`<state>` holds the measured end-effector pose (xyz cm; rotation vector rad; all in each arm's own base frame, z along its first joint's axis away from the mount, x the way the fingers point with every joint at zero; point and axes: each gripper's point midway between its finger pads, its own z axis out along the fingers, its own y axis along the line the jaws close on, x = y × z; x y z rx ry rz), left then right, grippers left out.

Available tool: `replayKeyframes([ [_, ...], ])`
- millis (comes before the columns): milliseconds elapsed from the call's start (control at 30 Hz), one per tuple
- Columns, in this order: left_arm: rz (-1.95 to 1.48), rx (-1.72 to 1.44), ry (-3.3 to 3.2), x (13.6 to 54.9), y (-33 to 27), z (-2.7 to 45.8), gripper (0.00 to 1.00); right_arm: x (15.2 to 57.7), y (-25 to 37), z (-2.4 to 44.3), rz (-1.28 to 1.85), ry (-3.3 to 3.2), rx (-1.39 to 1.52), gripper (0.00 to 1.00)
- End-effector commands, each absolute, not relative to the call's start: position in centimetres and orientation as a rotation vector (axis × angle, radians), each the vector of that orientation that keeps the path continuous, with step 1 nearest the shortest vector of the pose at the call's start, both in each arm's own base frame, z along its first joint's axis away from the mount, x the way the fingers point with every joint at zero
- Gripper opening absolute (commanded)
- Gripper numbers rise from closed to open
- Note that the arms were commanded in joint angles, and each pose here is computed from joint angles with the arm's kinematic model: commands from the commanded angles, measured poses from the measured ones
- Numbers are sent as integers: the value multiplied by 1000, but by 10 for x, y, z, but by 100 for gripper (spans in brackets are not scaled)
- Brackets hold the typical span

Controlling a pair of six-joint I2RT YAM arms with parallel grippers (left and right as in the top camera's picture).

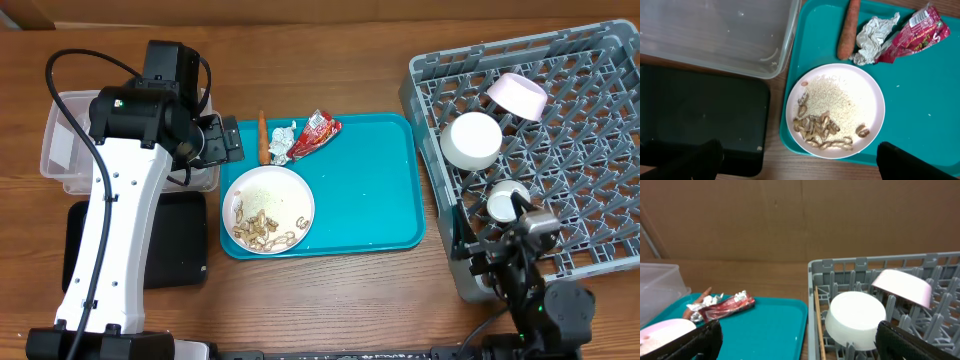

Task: Sort waste into correct bins and load items into the dishwasher

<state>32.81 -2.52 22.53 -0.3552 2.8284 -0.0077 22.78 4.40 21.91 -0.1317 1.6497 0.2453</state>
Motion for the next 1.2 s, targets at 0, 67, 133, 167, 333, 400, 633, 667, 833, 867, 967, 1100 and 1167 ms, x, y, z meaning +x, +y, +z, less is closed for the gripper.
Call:
replayKeyframes([
  [0, 1, -383, 2818, 331, -22, 227, 100, 228, 46, 198, 258, 1625, -145, 100],
  [67, 1, -383, 2818, 331, -22, 226, 100, 235, 49, 182, 267, 1611, -155, 100],
  [133, 1, -383, 2818, 331, -22, 227, 100, 239, 52, 174, 282, 1574, -170, 100],
  [167, 1, -383, 2818, 331, -22, 227, 100, 239, 53, 175, 284, 1571, -173, 100],
  [333, 1, -383, 2818, 331, -22, 227, 100, 238, 56, 176, 301, 1565, -186, 100],
  [400, 1, -383, 2818, 331, -22, 226, 100, 238, 56, 176, 300, 1565, -185, 100],
  [633, 1, -383, 2818, 331, -22, 226, 100, 238, 56, 176, 300, 1565, -185, 100],
  [667, 1, -383, 2818, 331, -22, 227, 100, 238, 56, 176, 301, 1565, -185, 100],
  [833, 21, -385, 2810, 333, -20, 227, 100, 238, 56, 176, 301, 1565, -186, 100],
  [867, 2, -402, 2808, 333, -22, 227, 100, 238, 56, 176, 300, 1565, -185, 100],
  [967, -186, -435, 2807, 336, -44, 228, 100, 238, 56, 176, 301, 1565, -185, 100],
  [1100, -402, -325, 2749, 361, -80, 229, 100, 238, 56, 176, 301, 1565, -186, 100],
  [1167, -403, -237, 2748, 372, -94, 220, 100, 238, 56, 176, 300, 1565, -185, 100],
])
